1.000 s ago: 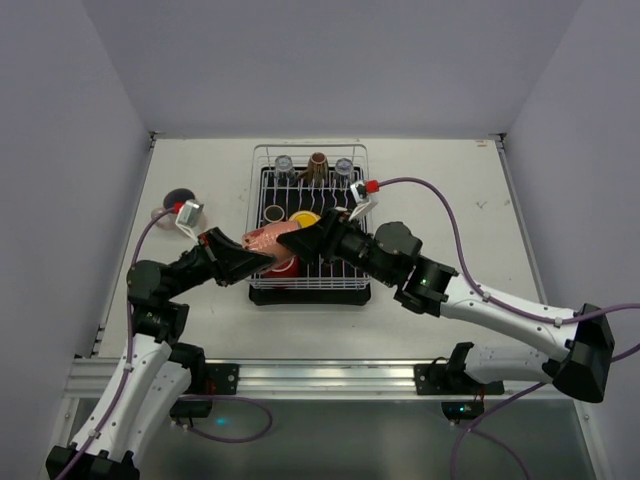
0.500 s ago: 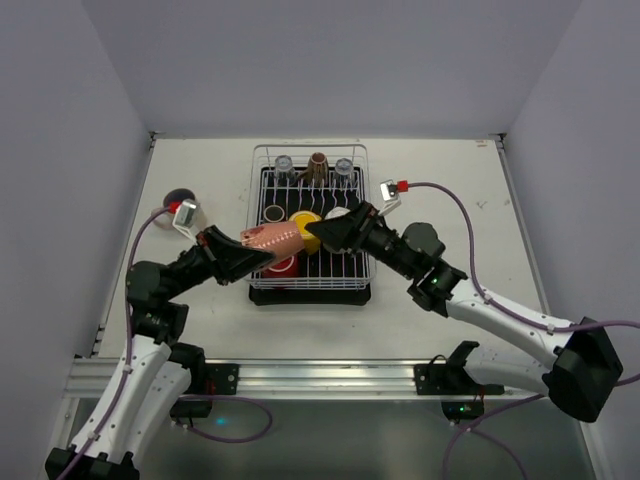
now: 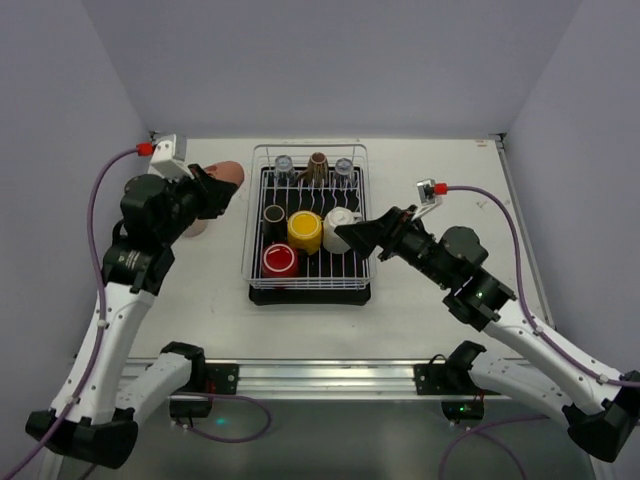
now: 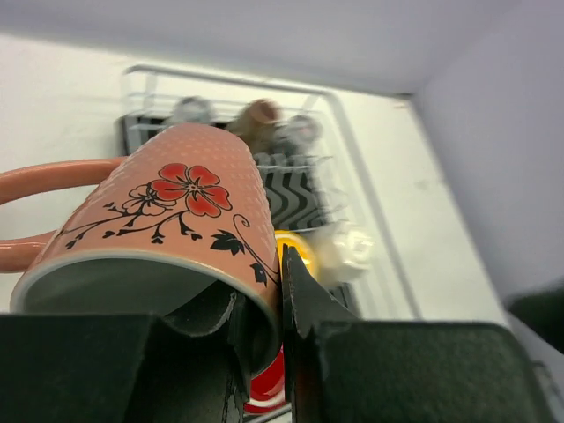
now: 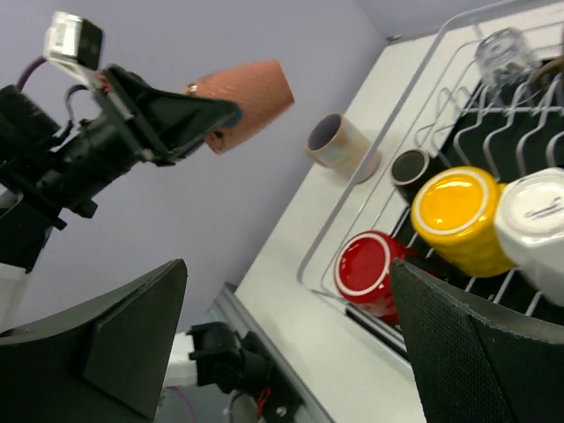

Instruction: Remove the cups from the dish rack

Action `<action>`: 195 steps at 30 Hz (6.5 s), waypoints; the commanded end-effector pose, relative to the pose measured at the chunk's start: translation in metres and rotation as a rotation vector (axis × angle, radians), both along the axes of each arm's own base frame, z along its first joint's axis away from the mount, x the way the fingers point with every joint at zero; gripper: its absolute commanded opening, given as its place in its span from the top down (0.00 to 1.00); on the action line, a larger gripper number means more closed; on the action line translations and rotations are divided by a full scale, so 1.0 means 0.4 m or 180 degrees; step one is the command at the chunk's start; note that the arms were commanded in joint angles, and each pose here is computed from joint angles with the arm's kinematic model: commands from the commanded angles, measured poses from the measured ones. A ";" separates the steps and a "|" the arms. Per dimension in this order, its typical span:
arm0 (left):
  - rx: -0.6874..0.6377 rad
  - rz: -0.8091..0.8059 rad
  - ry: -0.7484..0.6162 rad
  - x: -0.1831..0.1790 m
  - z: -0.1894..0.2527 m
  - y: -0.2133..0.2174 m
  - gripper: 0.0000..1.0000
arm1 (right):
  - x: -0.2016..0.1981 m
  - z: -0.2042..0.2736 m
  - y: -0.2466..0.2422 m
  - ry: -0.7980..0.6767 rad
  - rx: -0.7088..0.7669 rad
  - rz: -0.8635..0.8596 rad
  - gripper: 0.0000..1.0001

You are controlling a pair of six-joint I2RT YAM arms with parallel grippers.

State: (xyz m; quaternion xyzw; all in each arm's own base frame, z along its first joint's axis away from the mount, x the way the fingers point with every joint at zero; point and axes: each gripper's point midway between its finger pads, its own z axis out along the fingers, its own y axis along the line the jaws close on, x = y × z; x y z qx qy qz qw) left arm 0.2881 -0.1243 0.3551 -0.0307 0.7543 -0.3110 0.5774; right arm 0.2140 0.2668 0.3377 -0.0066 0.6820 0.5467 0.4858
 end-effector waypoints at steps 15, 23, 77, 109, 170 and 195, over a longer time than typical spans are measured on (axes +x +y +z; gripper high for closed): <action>0.1728 0.1005 0.1479 0.256 -0.382 0.175 1.00 | -0.009 -0.105 -0.141 -0.0175 -0.1212 -0.0478 0.01; 0.1985 0.0865 0.1856 0.284 -0.508 0.169 1.00 | -0.018 -0.107 -0.130 -0.0199 -0.1186 -0.0375 0.01; 0.1761 0.0917 0.1335 0.226 -0.382 0.132 0.48 | 0.106 -0.248 -0.036 0.0188 -0.2547 -0.0254 0.01; 0.0738 0.0396 -0.0428 -0.117 -0.187 0.101 0.00 | 0.088 -0.409 0.341 0.0693 -0.2741 -0.0613 0.01; -0.1268 -0.1842 0.0047 -0.395 -0.014 -0.166 0.43 | -0.162 0.195 0.218 -0.0408 0.0688 0.0550 0.73; -0.0918 -0.1652 0.0299 -0.413 -0.031 -0.146 0.30 | -0.158 0.230 0.180 -0.0539 0.0805 0.0593 0.75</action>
